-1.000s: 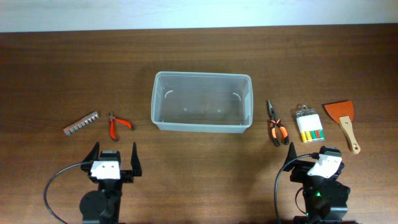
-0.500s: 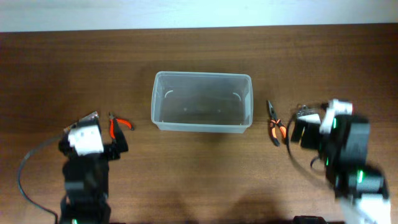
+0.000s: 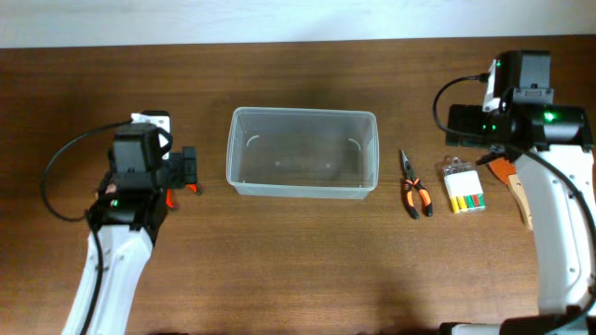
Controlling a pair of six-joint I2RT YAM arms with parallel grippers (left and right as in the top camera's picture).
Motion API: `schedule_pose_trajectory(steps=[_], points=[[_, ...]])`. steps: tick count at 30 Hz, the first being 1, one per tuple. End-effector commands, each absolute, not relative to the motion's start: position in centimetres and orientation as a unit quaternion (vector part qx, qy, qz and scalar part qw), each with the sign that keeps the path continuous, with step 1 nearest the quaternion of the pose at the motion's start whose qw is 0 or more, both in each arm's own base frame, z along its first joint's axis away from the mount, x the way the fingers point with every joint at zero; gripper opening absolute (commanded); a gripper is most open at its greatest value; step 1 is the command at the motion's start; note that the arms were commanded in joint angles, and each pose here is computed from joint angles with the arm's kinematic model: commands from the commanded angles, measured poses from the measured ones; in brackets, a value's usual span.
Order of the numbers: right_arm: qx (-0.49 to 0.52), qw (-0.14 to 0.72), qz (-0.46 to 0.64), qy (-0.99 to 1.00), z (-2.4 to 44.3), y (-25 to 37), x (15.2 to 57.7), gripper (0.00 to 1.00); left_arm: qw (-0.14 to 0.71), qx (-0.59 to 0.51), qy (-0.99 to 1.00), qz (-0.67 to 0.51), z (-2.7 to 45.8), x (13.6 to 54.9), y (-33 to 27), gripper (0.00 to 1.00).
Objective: Pack container
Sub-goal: 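Move right gripper to the orange scraper and lower onto it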
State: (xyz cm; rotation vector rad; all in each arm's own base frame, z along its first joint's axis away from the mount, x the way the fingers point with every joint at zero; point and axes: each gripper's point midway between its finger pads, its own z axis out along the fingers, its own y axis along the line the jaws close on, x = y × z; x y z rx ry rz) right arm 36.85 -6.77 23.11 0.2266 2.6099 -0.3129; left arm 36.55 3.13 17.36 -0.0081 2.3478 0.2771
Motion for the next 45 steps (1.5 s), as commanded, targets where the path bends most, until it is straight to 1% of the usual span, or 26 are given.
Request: schedule_pose_trajectory(steps=[1, 4, 7, 11, 13, 17, 20, 22, 25, 26, 28, 30, 33, 35, 38, 41, 45], points=[[0.101, 0.221, -0.221, 0.945, 23.3, -12.1, 36.4, 0.98, 0.355, 0.012, 0.929, 0.107, 15.8, 37.2, 2.8, 0.99], [0.113, 0.191, -0.208, 0.952, 21.1, -14.5, 36.4, 0.98, 0.333, 0.015, 0.937, 0.107, 14.1, 37.4, 2.8, 0.99], [0.112, 0.145, -0.178, 0.967, 17.6, -16.7, 36.2, 0.98, 0.314, 0.017, 0.943, 0.107, 12.7, 37.5, 2.8, 0.99], [0.106, 0.109, -0.079, 0.985, 12.8, -17.5, 36.2, 0.99, 0.295, 0.019, 0.949, 0.107, 11.3, 37.5, 2.8, 0.99], [0.109, 0.099, -0.044, 0.988, 11.2, -18.0, 36.0, 0.99, 0.290, 0.020, 0.951, 0.107, 10.9, 37.5, 2.8, 0.99], [0.125, 0.072, -0.037, 0.989, 8.8, -20.7, 34.7, 0.99, 0.286, 0.020, 0.952, 0.107, 10.6, 37.5, 2.8, 0.99], [0.144, 0.068, -0.040, 0.986, 8.1, -22.3, 34.0, 1.00, 0.286, 0.020, 0.952, 0.107, 10.6, 37.5, 2.8, 0.99], [0.143, 0.069, -0.042, 0.986, 7.9, -23.1, 33.8, 0.96, 0.286, 0.020, 0.952, 0.107, 10.6, 37.5, 2.8, 0.99], [0.147, 0.078, -0.046, 0.985, 7.7, -23.7, 34.1, 0.95, 0.286, 0.020, 0.952, 0.107, 10.6, 37.5, 2.8, 0.99], [0.145, 0.081, -0.048, 0.985, 7.6, -23.9, 34.3, 0.94, 0.286, 0.020, 0.952, 0.107, 10.6, 37.5, 2.8, 0.99], [0.145, 0.089, -0.051, 0.984, 7.4, -24.2, 34.8, 0.87, 0.286, 0.020, 0.952, 0.107, 10.6, 37.5, 2.8, 0.99], [0.145, 0.095, -0.052, 0.984, 7.2, -24.3, 35.1, 0.86, 0.286, 0.020, 0.952, 0.107, 10.6, 37.5, 2.8, 0.99], [0.144, 0.097, -0.053, 0.983, 7.1, -24.4, 35.3, 0.86, 0.286, 0.020, 0.952, 0.107, 10.6, 37.5, 2.8, 0.99], [0.139, 0.098, -0.055, 0.984, 7.1, -24.5, 35.4, 0.89, 0.286, 0.020, 0.952, 0.107, 10.6, 37.5, 2.8, 0.99], [0.106, 0.096, -0.058, 0.988, 7.1, -24.5, 35.4, 0.90, 0.286, 0.020, 0.952, 0.107, 10.6, 37.5, 2.8, 0.99], [0.079, 0.091, -0.055, 0.991, 7.1, -24.1, 35.3, 0.95, 0.286, 0.020, 0.952, 0.107, 10.6, 37.5, 2.8, 0.99], [0.038, 0.075, -0.050, 0.995, 6.7, -23.2, 34.9, 0.96, 0.286, 0.020, 0.952, 0.107, 10.6, 37.5, 2.8, 0.99]])
